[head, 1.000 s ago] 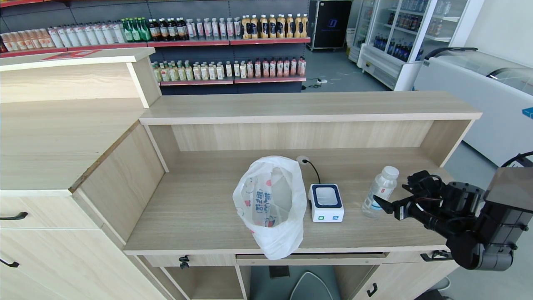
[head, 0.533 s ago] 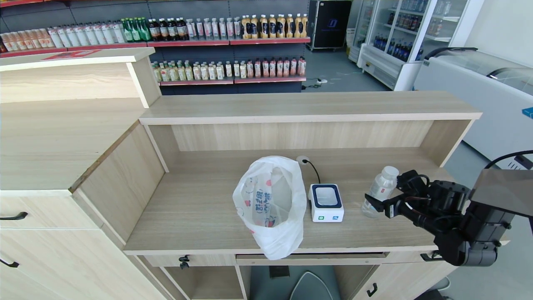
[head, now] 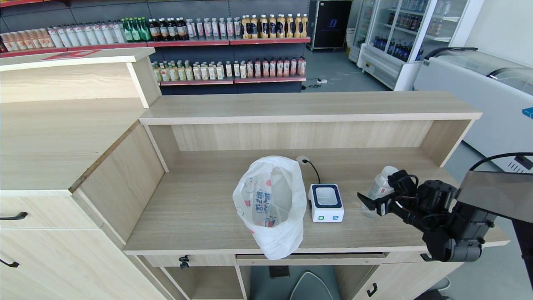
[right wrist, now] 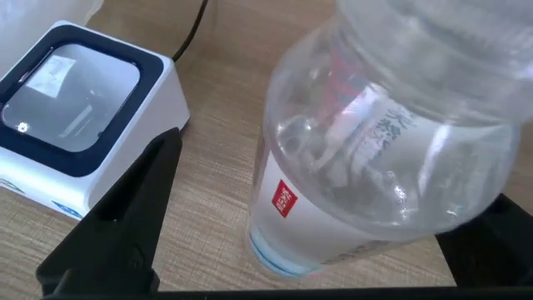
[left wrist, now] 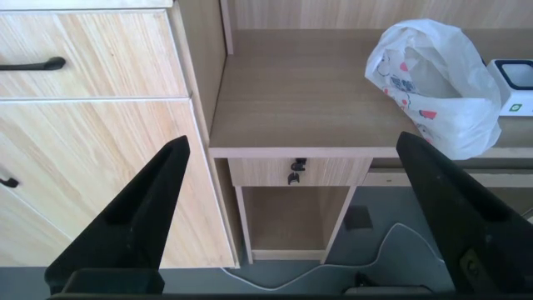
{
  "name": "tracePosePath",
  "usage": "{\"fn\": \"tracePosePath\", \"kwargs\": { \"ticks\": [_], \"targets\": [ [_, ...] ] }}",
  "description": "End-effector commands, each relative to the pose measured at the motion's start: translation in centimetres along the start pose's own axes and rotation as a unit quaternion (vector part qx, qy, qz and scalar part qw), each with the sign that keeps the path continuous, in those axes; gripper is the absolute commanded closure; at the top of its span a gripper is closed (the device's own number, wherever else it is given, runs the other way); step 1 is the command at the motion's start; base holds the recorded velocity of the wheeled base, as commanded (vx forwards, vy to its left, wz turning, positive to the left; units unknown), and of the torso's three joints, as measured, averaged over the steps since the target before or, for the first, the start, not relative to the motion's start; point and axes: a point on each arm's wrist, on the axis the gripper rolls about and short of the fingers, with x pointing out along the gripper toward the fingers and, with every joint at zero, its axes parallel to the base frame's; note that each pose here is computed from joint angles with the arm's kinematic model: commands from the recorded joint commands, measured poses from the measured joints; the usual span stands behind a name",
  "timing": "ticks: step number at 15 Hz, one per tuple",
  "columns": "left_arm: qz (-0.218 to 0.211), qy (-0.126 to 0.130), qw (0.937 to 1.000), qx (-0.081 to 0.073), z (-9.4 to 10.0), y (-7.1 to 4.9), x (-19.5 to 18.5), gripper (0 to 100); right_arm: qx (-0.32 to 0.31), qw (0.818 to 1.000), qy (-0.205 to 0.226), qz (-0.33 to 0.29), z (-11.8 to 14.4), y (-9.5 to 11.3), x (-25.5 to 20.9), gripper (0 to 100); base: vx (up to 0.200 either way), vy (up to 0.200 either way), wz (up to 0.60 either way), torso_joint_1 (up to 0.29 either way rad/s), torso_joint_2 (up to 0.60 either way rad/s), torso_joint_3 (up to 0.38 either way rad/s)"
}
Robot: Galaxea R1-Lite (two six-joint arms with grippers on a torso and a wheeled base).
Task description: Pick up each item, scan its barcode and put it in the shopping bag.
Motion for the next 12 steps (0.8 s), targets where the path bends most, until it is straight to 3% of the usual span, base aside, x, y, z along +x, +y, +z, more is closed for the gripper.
{"fn": "tracePosePath", "kwargs": {
  "ticks": [1, 10, 11, 12],
  "targets": [
    [0.000, 0.000, 1.0000, 0.000, 0.0, 0.0, 0.0, 0, -0.001, 1.000, -0.003, 0.006, -0.3, 0.3, 0.6, 0, 0.000, 0.000, 0.00, 0.000, 0.00, 0.000],
    [0.000, 0.000, 1.0000, 0.000, 0.0, 0.0, 0.0, 0, 0.000, 1.000, -0.006, 0.014, -0.9, 0.6, 1.5, 0, 0.000, 0.000, 0.00, 0.000, 0.00, 0.000],
    [0.000, 0.000, 1.0000, 0.000, 0.0, 0.0, 0.0, 0, -0.001, 1.000, -0.012, 0.024, -0.8, 0.5, 1.6, 100, 0.000, 0.000, 0.00, 0.000, 0.00, 0.000],
    [0.000, 0.000, 1.0000, 0.000, 0.0, 0.0, 0.0, 0, -0.001, 0.999, -0.017, 0.035, -0.7, 0.5, 1.6, 100, 0.000, 0.000, 0.00, 0.000, 0.00, 0.000]
  ]
}}
